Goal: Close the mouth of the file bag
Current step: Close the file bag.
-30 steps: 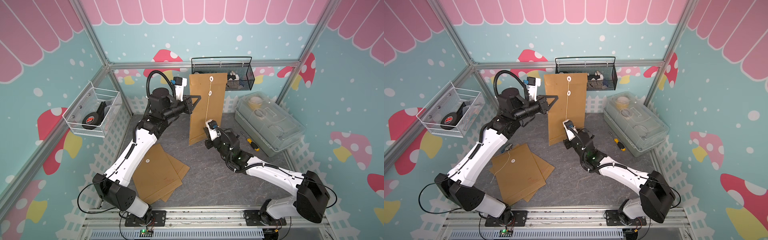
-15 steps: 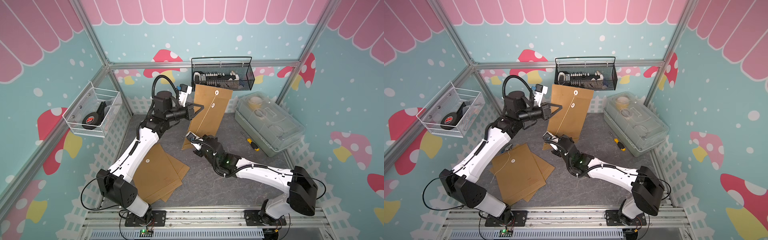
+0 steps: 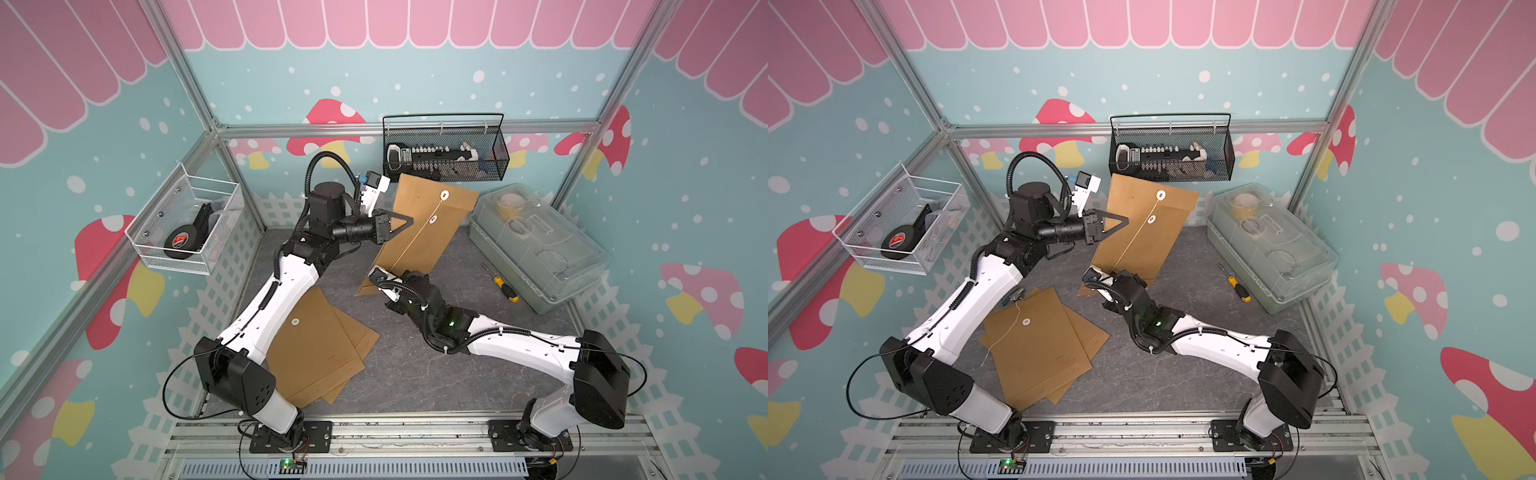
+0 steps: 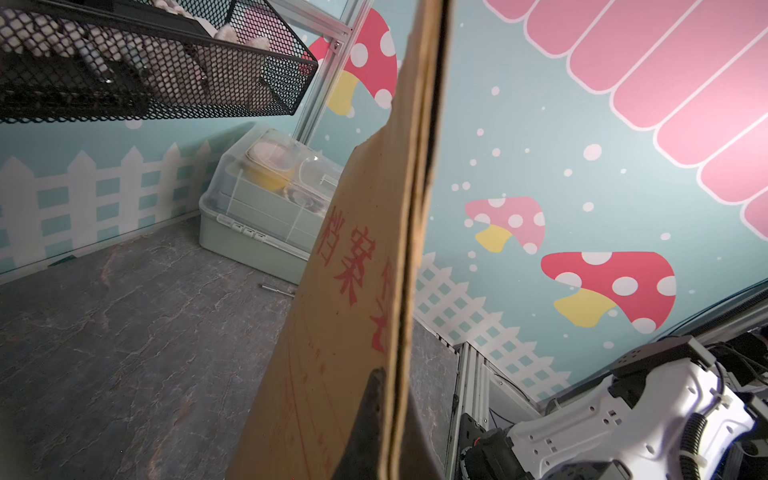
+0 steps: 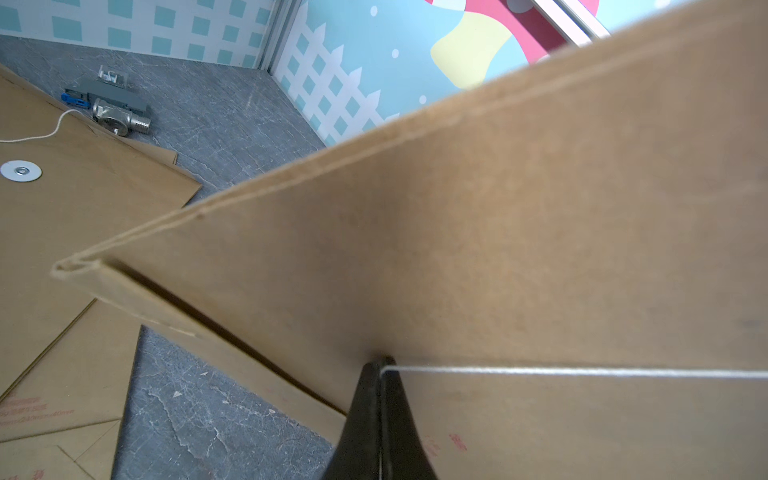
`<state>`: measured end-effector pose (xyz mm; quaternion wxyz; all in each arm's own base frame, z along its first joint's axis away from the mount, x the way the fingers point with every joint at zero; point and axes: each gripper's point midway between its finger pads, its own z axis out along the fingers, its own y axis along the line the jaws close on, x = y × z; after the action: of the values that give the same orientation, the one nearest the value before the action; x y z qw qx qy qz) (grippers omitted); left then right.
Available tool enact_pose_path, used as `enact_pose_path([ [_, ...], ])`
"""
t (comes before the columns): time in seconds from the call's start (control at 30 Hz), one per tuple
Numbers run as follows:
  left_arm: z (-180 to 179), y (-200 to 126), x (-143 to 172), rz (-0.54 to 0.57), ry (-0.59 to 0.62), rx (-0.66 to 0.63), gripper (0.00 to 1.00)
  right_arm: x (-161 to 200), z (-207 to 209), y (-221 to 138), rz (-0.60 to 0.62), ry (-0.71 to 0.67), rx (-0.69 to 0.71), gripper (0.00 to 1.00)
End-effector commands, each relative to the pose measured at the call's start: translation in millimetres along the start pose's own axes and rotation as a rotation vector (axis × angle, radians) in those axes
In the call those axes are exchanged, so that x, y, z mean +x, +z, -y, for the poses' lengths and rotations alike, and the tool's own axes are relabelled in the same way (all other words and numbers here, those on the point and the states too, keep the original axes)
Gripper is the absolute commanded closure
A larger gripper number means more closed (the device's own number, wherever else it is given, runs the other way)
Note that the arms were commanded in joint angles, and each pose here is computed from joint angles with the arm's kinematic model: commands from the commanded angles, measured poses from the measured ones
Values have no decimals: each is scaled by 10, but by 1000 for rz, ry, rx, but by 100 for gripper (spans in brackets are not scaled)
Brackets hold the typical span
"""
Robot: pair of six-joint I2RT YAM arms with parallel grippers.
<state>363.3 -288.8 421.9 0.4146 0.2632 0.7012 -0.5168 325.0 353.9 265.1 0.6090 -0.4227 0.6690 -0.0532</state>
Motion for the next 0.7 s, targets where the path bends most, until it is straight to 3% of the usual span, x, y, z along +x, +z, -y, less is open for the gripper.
enact_pose_path([
  [0.0, 179, -50, -77, 13, 36, 67, 100, 155, -69, 65, -20, -30, -6, 100],
  [0.4, 207, -158, -128, 30, 14, 101, 100, 480, 185, 122, -39, 6, 73, 100],
  [0.67, 22, -308, -241, 82, -29, 59, 100, 707, 367, 57, -1, 76, 65, 100],
])
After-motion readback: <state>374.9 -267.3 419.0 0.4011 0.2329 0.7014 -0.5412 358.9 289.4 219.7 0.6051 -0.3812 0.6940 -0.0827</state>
